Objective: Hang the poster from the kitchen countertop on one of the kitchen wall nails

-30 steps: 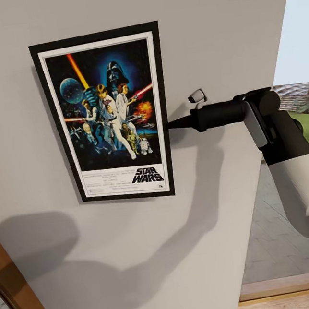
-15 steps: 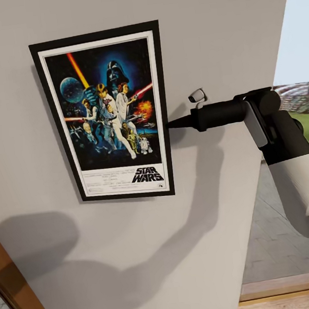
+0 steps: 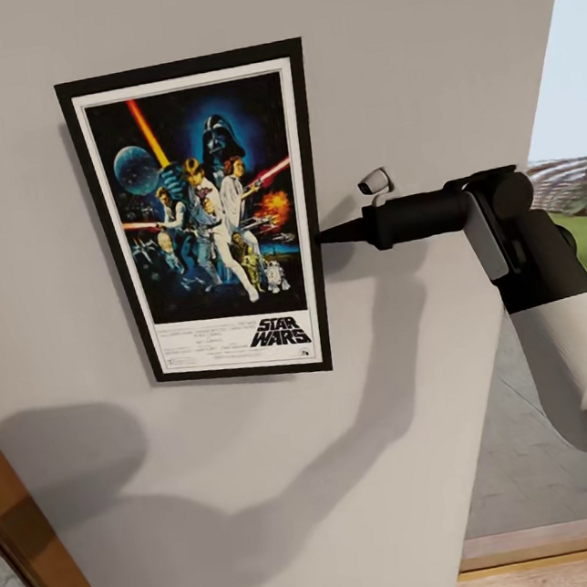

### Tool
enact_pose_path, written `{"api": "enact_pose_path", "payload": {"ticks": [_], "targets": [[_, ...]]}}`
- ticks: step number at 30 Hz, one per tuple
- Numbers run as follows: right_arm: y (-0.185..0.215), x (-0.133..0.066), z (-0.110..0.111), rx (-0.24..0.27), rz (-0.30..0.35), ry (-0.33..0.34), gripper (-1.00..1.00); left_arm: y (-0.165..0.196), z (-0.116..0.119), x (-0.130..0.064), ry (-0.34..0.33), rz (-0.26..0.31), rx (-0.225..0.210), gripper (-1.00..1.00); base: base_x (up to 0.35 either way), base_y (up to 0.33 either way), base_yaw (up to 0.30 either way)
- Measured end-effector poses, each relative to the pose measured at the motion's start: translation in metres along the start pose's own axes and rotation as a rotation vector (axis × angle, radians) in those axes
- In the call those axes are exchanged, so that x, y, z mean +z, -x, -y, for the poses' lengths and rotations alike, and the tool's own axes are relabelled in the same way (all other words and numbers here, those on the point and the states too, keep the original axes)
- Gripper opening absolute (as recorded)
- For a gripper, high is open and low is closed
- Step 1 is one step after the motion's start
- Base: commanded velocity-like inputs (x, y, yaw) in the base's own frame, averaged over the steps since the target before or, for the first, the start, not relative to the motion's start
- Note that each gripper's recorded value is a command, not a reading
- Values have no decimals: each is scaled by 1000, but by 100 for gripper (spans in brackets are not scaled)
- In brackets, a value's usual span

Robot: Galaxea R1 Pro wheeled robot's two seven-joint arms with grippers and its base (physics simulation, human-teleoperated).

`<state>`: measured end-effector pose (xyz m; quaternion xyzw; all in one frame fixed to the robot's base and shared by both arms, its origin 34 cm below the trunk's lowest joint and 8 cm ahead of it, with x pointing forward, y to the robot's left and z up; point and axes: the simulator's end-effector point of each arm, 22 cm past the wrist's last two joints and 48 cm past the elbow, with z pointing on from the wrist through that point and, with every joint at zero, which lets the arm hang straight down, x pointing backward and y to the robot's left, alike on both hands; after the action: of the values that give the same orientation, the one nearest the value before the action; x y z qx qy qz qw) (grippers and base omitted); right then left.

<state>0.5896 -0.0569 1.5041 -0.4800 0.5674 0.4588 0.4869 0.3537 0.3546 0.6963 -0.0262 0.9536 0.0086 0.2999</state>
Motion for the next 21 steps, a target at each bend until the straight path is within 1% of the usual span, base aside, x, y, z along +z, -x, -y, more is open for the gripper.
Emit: {"api": "enact_pose_path", "payload": {"ticks": [7, 21], "targets": [[0, -1, 0, 0, 1, -1, -100, 0, 0, 0, 0, 0, 0, 100, 0, 98, 0], [0, -1, 0, -1, 1, -1, -100, 0, 0, 0, 1, 0, 0, 100, 0, 10, 0]]}}
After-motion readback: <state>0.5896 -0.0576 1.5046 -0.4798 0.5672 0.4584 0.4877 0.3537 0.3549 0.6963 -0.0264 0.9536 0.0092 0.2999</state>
